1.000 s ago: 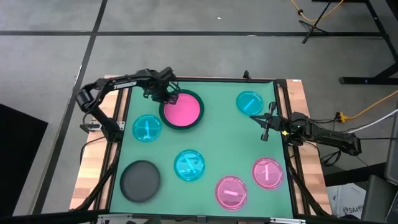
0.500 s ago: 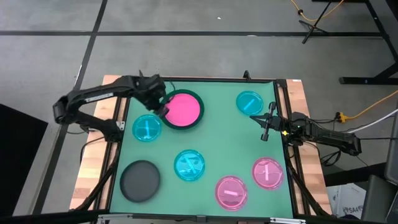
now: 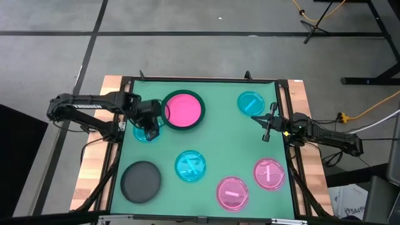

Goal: Stack plastic plates
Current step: Stack the black plate on top of the pink plate

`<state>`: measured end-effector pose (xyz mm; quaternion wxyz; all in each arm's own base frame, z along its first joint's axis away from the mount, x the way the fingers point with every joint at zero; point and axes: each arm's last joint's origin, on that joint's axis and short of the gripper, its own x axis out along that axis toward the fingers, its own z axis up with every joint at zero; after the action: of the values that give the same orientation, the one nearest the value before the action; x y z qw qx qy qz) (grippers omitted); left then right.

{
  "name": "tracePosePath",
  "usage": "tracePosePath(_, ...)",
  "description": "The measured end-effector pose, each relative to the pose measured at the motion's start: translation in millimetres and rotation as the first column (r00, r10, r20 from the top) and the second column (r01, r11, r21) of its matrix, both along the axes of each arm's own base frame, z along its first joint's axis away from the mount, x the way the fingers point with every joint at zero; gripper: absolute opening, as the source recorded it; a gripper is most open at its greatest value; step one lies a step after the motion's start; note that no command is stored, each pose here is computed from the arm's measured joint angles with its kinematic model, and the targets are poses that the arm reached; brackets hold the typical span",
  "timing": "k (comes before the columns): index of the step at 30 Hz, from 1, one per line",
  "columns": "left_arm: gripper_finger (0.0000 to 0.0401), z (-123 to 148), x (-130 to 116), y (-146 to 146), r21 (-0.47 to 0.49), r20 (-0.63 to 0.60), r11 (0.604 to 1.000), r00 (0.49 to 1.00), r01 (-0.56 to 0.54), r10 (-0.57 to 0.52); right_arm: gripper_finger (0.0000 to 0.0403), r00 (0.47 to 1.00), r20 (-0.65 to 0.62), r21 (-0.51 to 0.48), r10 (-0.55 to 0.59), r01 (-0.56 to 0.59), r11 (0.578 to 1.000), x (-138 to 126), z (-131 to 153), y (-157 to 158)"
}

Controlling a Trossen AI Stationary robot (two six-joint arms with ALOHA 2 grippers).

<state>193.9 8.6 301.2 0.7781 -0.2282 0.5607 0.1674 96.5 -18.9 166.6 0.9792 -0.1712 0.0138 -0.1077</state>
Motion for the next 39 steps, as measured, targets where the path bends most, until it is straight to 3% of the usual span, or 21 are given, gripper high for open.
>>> tracePosePath(5, 0.0093, -9, -1, -23, -0.002, -0.018, 0.998, 0.998, 0.061, -0.062, 0.0001, 1.0, 0.0, 0.0, 0.0, 0.0, 1.0, 0, 0, 0)
tracePosePath(11, 0.0093, -48, -12, -52, -0.066, -0.134, 0.99, 0.982, 0.125, -0.133, 0.0001, 1.0, 0.0, 0.0, 0.0, 0.0, 1.0, 0, 0, 0)
tracePosePath(15, 0.0093, -73, -17, -71, -0.149, -0.125, 0.972, 0.972, 0.181, -0.2, 0.0001, 1.0, 0.0, 0.0, 0.0, 0.0, 1.0, 0, 0, 0)
tracePosePath(19, 0.0093, -90, -21, -85, -0.171, -0.096, 0.961, 0.967, 0.216, -0.235, 0.0001, 1.0, 0.0, 0.0, 0.0, 0.0, 1.0, 0, 0, 0)
tracePosePath(33, 0.0093, -126, -39, -98, -0.132, -0.113, 0.957, 0.955, 0.258, -0.273, 0.0001, 1.0, 0.0, 0.0, 0.0, 0.0, 1.0, 0, 0, 0)
tracePosePath(39, 0.0093, -138, -46, -97, -0.104, -0.134, 0.973, 0.967, 0.205, -0.218, 0.0001, 1.0, 0.0, 0.0, 0.0, 0.0, 1.0, 0, 0, 0)
